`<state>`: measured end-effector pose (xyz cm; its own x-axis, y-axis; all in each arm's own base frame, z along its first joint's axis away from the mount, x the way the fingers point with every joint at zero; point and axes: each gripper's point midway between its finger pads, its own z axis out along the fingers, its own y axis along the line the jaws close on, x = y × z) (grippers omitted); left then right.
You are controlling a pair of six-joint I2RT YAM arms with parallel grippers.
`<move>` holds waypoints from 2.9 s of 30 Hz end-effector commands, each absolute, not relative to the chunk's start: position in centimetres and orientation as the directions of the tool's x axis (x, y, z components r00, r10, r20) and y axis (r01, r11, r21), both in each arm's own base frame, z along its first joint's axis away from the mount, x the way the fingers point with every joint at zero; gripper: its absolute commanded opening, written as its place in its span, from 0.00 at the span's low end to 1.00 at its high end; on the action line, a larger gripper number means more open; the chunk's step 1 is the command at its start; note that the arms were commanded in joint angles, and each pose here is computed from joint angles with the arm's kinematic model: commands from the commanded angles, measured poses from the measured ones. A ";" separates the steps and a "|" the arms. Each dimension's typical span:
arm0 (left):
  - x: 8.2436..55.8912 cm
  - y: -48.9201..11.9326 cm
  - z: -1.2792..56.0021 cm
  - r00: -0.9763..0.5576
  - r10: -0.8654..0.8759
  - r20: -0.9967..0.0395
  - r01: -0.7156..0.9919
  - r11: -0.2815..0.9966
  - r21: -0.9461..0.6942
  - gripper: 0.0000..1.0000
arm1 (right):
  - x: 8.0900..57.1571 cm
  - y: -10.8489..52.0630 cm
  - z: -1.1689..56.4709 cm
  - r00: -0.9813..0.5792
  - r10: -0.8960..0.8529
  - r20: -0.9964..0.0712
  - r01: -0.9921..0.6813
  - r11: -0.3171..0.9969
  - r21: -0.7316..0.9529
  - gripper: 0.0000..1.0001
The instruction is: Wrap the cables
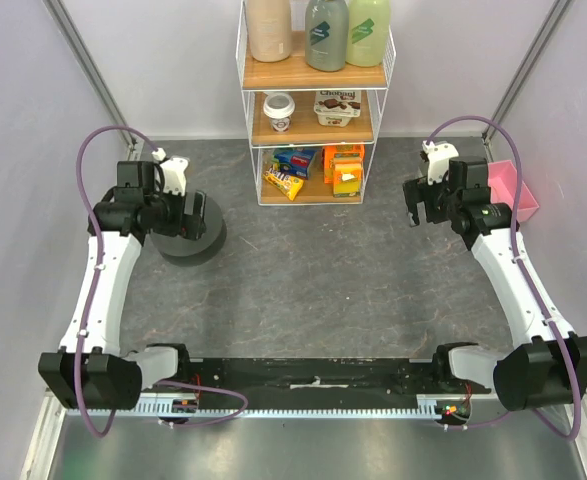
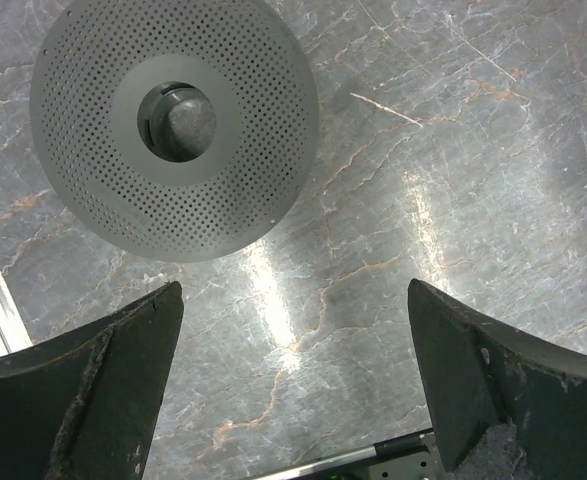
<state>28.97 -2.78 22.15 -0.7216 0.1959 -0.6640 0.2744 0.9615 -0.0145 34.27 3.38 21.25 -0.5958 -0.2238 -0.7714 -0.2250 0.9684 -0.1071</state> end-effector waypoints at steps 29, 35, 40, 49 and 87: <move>39.0 2.6 18.8 -0.710 0.558 -0.429 0.527 0.826 0.202 0.21 | 34.8 4.3 21.2 -0.599 -0.249 -0.761 -0.288 0.954 -0.085 0.98; 39.4 3.1 15.1 -0.741 0.568 -0.359 0.542 0.821 0.180 0.02 | 34.9 4.4 20.8 -0.608 -0.251 -0.753 -0.291 0.953 -0.082 0.98; 39.5 3.3 11.8 -0.746 0.591 -0.307 0.570 0.805 0.165 0.02 | 35.0 4.2 20.7 -0.609 -0.254 -0.751 -0.288 0.954 -0.089 0.98; 38.9 3.7 7.9 -0.728 0.640 -0.246 0.622 0.767 0.155 0.02 | 34.8 4.0 20.6 -0.612 -0.262 -0.746 -0.285 0.953 -0.101 0.98; 20.4 -23.8 6.4 -0.319 0.909 -0.267 0.947 0.296 -0.122 0.02 | 35.1 2.0 20.3 -0.655 -0.289 -0.698 -0.247 0.955 -0.164 0.98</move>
<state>22.28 -19.69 5.44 -0.3343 0.9164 -0.2201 0.9424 0.3270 -0.0699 34.17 3.28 18.43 -0.6714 -0.2869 -0.6833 -0.2830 0.9514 -0.1214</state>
